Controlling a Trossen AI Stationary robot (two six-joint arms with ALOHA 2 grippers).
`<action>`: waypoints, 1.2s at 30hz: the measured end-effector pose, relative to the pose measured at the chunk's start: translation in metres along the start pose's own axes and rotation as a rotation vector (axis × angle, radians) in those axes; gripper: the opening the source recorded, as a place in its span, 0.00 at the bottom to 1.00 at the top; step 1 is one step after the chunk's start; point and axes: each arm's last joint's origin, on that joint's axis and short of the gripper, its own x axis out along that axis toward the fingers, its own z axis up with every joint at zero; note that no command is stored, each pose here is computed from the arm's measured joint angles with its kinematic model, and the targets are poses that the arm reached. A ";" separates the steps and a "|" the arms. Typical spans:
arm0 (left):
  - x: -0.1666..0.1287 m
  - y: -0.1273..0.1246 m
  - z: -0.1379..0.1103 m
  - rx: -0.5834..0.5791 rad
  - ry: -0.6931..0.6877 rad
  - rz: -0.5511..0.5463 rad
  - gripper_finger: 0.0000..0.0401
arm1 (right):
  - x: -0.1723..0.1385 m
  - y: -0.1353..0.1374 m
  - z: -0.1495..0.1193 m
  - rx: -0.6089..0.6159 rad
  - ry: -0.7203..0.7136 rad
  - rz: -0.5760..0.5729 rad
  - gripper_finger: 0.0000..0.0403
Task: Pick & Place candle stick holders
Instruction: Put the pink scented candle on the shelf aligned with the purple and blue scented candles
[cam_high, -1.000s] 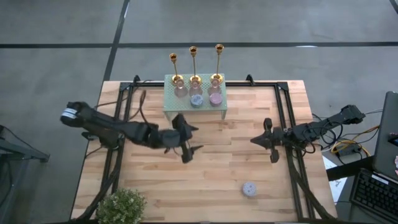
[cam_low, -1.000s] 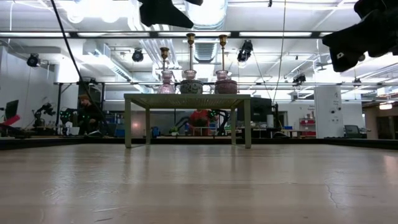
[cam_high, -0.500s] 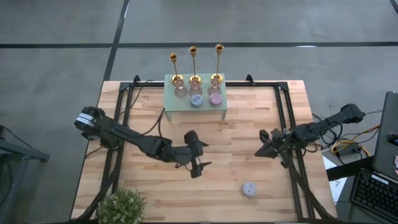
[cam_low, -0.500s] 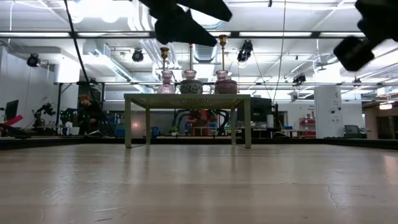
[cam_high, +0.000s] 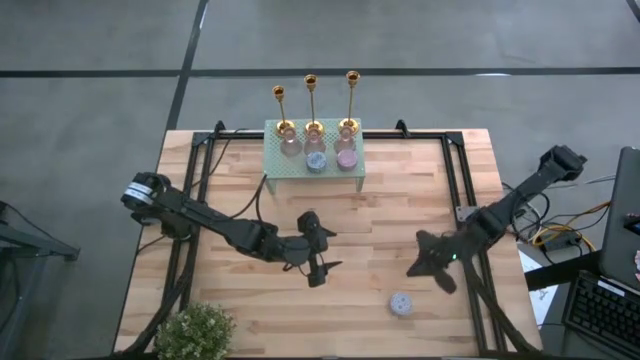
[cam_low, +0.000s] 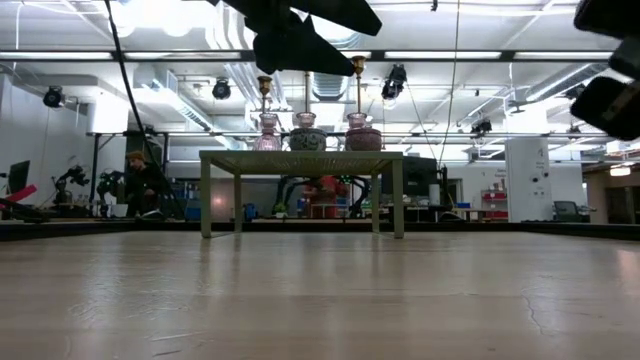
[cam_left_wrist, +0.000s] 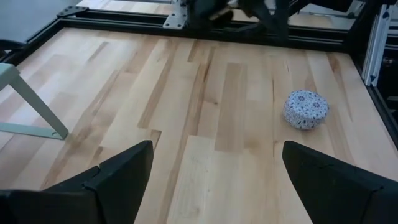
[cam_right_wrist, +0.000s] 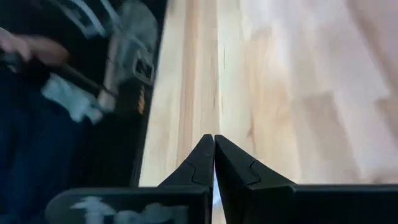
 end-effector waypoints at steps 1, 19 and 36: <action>0.000 0.000 0.000 0.000 0.000 0.000 0.90 | 0.004 0.006 0.001 0.002 0.040 -0.020 0.02; -0.001 -0.001 0.000 -0.023 -0.004 -0.006 0.90 | 0.107 0.079 -0.036 -0.088 0.700 -0.496 0.38; -0.001 -0.002 0.000 -0.028 0.001 -0.025 0.90 | 0.151 0.077 -0.035 -0.252 0.558 -0.642 0.29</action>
